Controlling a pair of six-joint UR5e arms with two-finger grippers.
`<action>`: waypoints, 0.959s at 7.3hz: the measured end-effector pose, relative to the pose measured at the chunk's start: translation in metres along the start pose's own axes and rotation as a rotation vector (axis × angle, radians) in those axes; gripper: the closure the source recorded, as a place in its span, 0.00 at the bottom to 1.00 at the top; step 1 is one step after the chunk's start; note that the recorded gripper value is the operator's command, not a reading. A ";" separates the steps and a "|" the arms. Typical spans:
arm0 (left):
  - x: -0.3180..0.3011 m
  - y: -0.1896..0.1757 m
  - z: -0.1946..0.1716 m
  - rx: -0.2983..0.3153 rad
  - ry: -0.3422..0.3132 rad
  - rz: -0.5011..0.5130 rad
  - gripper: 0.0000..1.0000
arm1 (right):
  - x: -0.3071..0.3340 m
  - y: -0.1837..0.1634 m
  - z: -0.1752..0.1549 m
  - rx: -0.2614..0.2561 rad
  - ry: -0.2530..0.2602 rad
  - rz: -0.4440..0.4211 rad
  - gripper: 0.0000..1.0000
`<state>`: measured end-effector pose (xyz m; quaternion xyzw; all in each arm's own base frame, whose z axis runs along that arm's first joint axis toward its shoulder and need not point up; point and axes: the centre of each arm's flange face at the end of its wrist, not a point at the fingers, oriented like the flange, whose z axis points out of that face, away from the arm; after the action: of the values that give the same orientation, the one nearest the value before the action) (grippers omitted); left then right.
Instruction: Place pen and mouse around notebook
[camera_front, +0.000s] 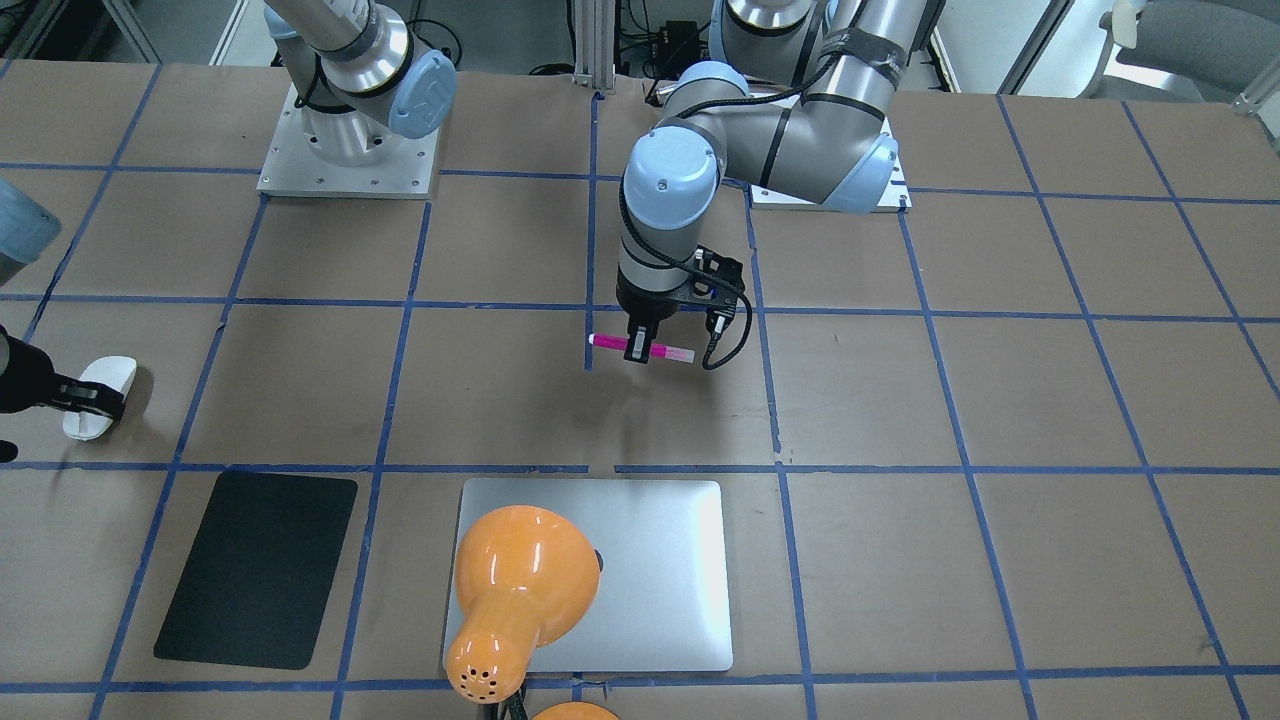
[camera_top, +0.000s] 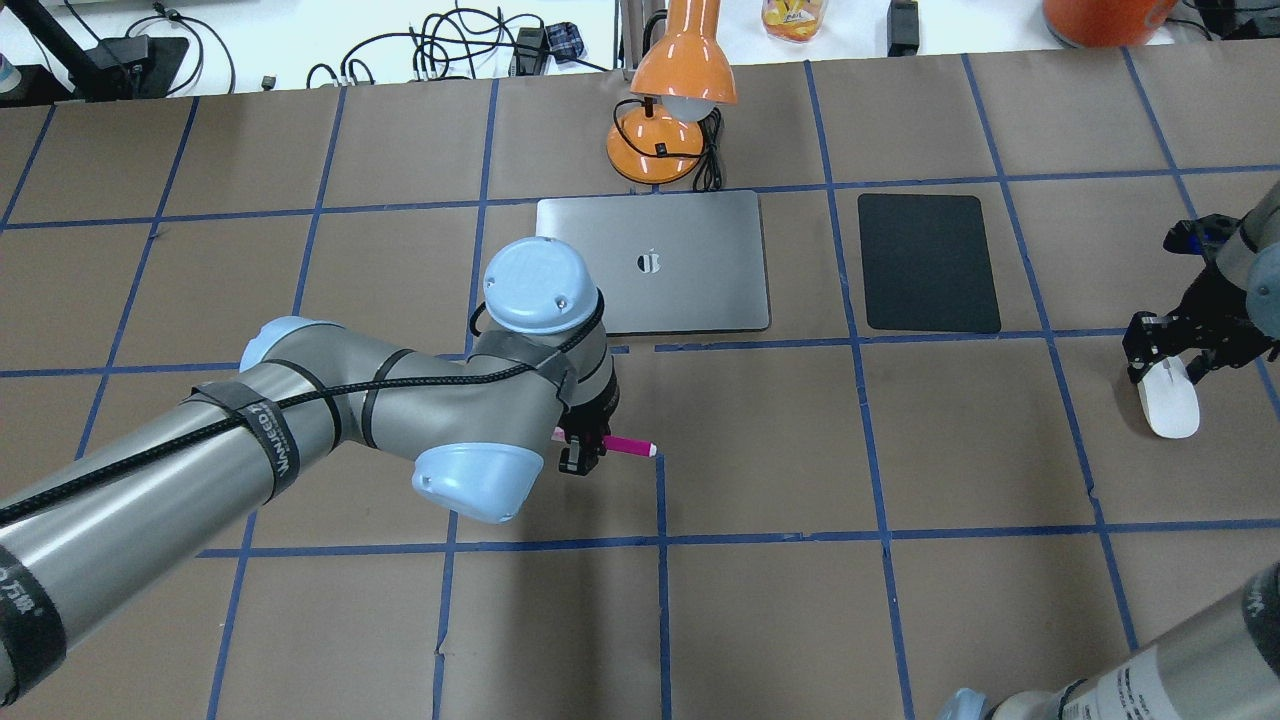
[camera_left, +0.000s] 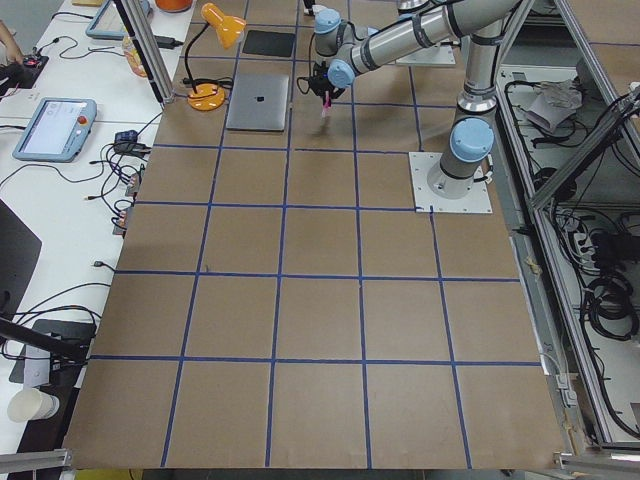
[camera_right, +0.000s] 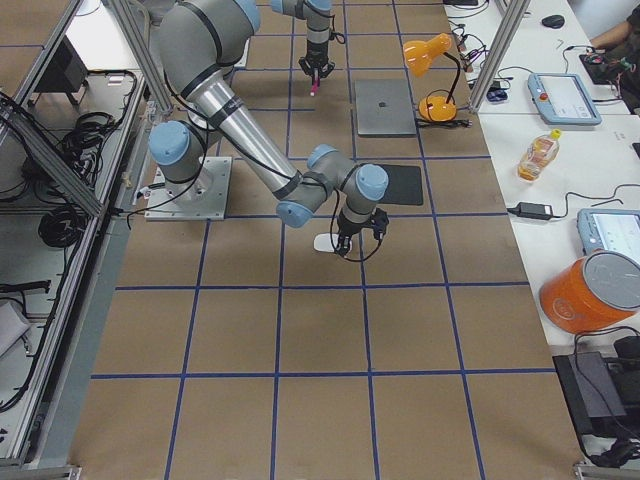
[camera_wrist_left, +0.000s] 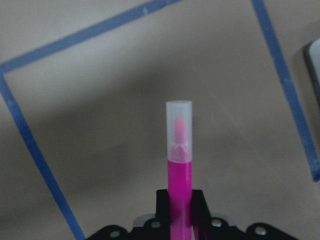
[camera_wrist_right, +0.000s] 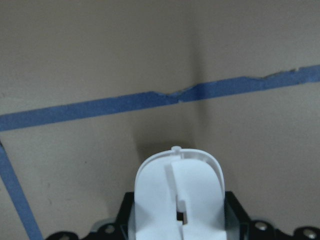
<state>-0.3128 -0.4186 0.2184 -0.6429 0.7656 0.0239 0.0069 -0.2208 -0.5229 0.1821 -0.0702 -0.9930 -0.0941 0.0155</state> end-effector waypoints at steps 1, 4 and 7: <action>-0.001 0.012 0.003 0.000 -0.003 -0.040 1.00 | 0.001 -0.002 -0.007 0.012 0.005 0.001 0.58; 0.023 0.048 0.003 -0.008 0.013 -0.091 1.00 | -0.022 -0.025 -0.045 0.083 0.025 0.023 0.57; 0.032 0.053 0.037 0.016 -0.034 -0.072 0.00 | -0.096 -0.047 -0.068 0.130 0.039 0.054 0.54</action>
<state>-0.3712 -0.4397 0.1821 -0.6695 0.7418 0.0285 0.0256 -0.1309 -0.5951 0.2363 -0.0942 -0.9942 -0.0305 0.0420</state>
